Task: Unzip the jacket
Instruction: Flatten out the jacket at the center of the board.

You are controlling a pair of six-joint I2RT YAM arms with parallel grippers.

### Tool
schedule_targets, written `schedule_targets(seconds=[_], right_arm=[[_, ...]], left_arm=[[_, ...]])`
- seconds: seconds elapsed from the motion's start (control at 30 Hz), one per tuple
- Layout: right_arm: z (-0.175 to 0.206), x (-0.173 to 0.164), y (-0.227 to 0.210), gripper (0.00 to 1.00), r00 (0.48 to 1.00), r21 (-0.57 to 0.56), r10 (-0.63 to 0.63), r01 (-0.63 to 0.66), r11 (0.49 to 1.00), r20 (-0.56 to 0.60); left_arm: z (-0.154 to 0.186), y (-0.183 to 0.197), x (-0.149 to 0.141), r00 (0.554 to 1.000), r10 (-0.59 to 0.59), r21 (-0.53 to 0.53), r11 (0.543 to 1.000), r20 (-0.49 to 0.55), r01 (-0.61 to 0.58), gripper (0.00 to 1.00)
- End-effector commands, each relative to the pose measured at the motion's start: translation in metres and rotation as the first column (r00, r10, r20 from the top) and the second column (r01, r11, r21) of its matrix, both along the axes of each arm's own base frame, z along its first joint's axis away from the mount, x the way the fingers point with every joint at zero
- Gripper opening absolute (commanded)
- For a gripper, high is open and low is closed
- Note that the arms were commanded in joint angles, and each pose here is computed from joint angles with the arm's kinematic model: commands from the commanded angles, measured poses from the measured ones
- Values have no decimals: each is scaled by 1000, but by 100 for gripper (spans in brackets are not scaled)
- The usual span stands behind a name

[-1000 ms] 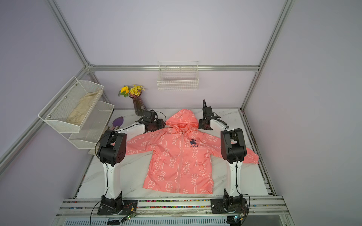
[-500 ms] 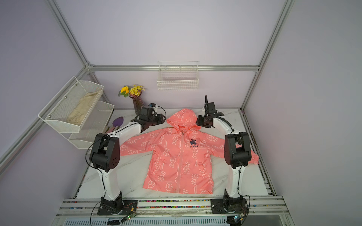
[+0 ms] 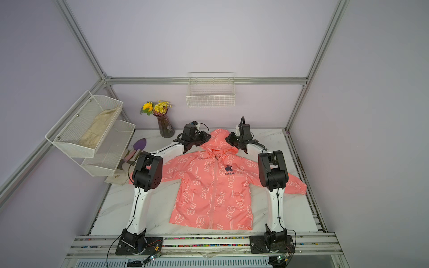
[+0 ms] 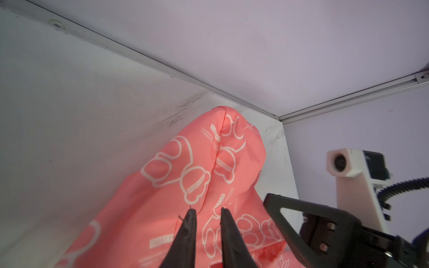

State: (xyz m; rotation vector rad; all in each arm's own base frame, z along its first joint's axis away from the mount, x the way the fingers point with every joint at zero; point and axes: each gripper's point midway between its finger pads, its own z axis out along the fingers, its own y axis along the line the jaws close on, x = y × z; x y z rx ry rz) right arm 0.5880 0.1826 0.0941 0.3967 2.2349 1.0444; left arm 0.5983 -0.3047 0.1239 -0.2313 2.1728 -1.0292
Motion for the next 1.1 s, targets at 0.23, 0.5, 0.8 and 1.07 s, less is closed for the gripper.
schedule_targets(seconds=[0.23, 0.5, 0.8, 1.07], right_arm=[[-62, 28, -27, 0, 995, 143, -71, 80, 986, -66], [-67, 8, -41, 4, 999, 122, -3, 9, 992, -52], [11, 15, -27, 17, 985, 87, 135, -145, 986, 112], [40, -9, -36, 26, 983, -110, 174, -166, 980, 66]], left_arm=[[-39, 30, 22, 995, 73, -25, 997, -73, -75, 17], [-49, 55, 18, 994, 86, 24, 996, -72, -84, 16], [7, 59, -3, 995, -10, 128, 992, 103, -3, 18], [56, 78, -51, 950, -203, 448, 891, 236, 79, 74]])
